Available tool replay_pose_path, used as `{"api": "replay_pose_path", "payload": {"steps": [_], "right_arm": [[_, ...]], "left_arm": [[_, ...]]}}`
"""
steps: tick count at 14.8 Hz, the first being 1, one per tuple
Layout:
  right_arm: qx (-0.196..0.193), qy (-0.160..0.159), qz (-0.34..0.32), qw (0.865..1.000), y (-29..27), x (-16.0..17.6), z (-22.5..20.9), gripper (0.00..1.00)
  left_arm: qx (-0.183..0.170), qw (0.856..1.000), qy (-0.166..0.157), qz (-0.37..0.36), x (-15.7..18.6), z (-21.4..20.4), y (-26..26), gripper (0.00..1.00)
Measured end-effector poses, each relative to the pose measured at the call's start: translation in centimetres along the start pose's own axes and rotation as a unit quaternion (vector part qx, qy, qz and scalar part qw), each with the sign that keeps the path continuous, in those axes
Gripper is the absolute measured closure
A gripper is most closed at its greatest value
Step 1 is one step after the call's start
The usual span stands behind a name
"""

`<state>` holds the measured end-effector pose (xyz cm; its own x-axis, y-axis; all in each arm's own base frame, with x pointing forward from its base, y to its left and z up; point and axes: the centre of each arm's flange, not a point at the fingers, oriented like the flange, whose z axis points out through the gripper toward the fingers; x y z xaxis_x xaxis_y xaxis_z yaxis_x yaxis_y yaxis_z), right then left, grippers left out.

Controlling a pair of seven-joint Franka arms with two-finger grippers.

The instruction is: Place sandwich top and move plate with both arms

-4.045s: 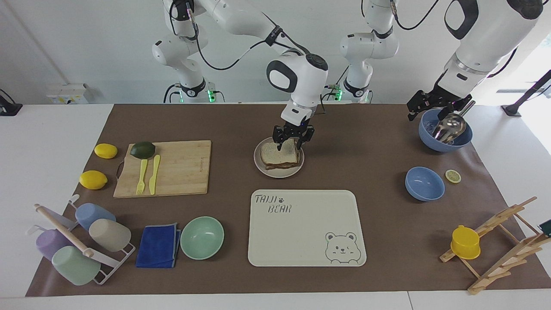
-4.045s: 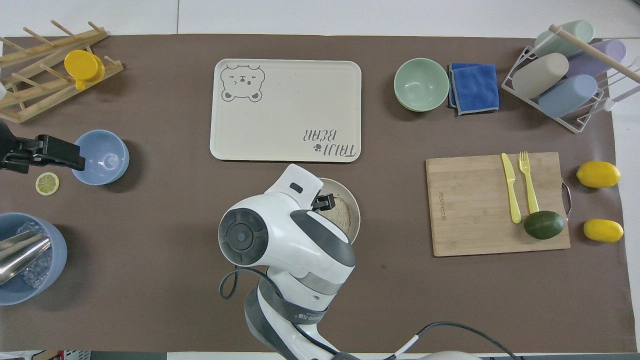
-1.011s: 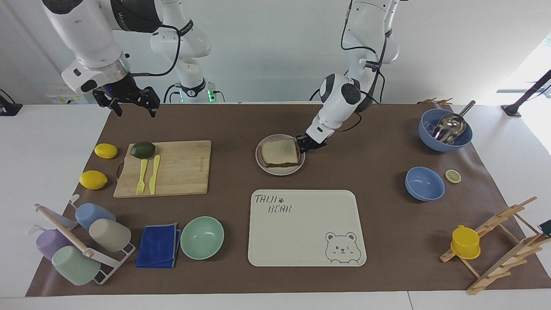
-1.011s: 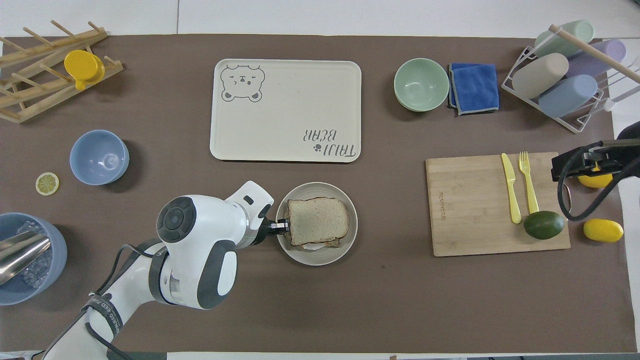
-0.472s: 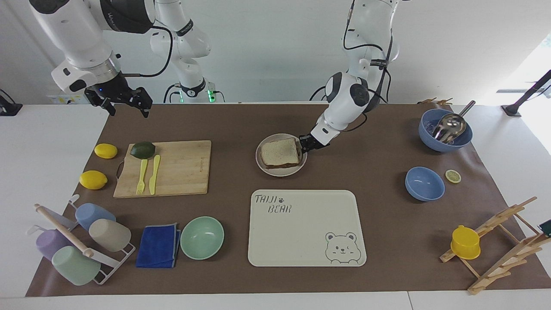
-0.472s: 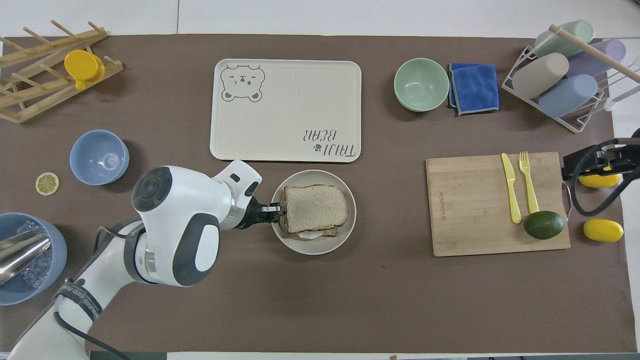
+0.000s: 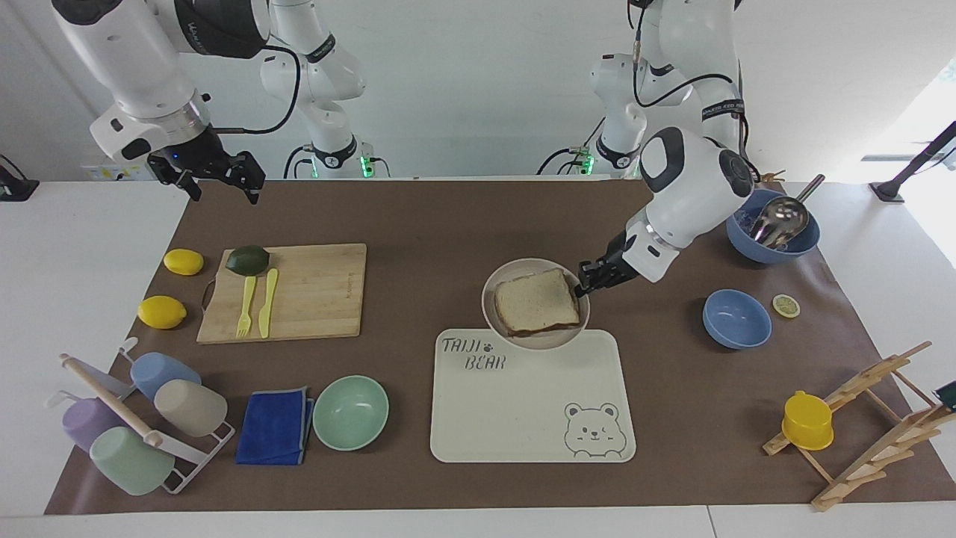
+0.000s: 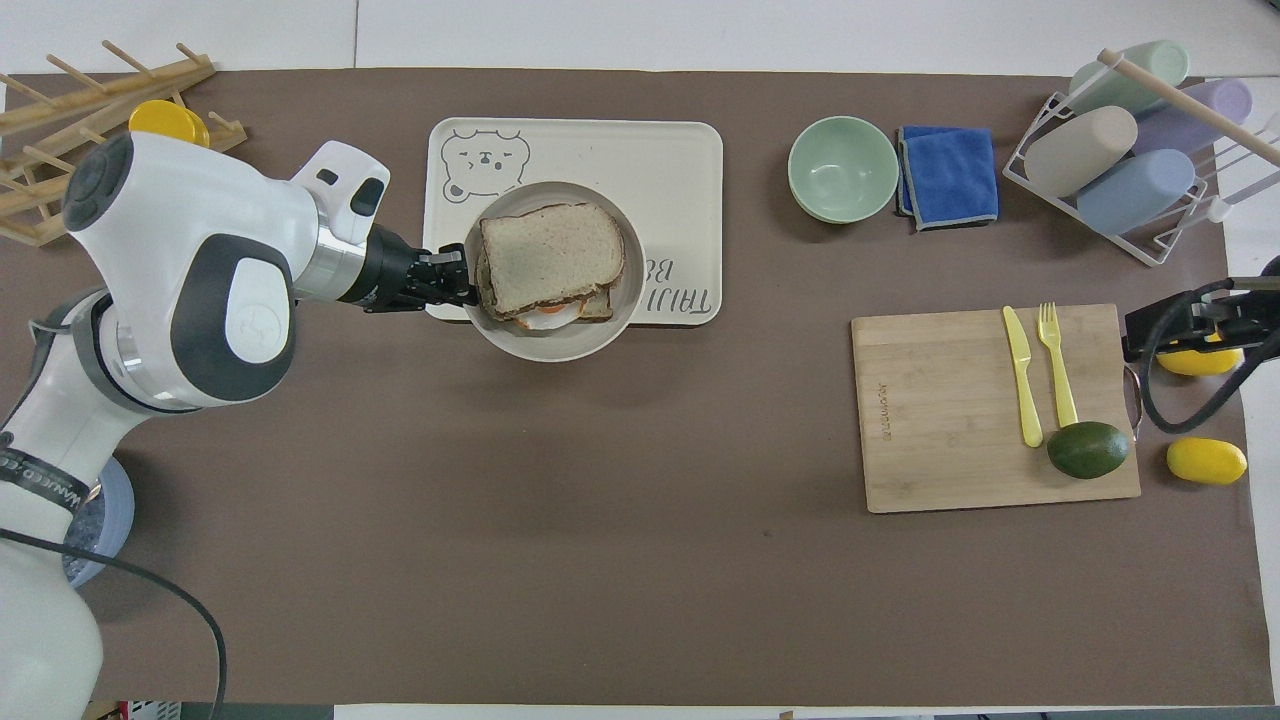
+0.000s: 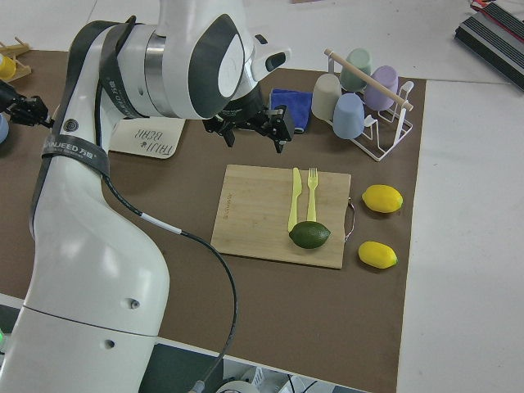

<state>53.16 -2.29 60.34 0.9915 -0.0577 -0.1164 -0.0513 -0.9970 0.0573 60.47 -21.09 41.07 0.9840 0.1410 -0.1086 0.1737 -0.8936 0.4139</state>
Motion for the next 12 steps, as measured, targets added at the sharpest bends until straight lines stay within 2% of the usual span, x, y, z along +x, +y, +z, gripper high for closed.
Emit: {"api": "replay_pose_path", "payload": {"steps": [3,5,7,12], "right_arm": [[0.000,0.000,0.000,1.000,0.0,0.0,0.0,0.00],[0.000,0.000,0.000,1.000,0.0,0.0,0.0,0.00],[0.000,0.000,0.000,1.000,0.0,0.0,0.0,0.00],[0.000,0.000,0.000,1.000,0.0,0.0,0.0,0.00]], "left_arm": [[0.004,1.000,0.003,-0.013,6.3,3.9,-1.4,0.96],[0.006,1.000,0.010,-0.015,8.8,5.9,-2.4,0.96],[0.014,0.999,0.028,-0.007,9.7,7.2,-2.6,0.96],[0.023,0.999,0.019,0.029,9.1,8.8,-3.0,0.96]]}}
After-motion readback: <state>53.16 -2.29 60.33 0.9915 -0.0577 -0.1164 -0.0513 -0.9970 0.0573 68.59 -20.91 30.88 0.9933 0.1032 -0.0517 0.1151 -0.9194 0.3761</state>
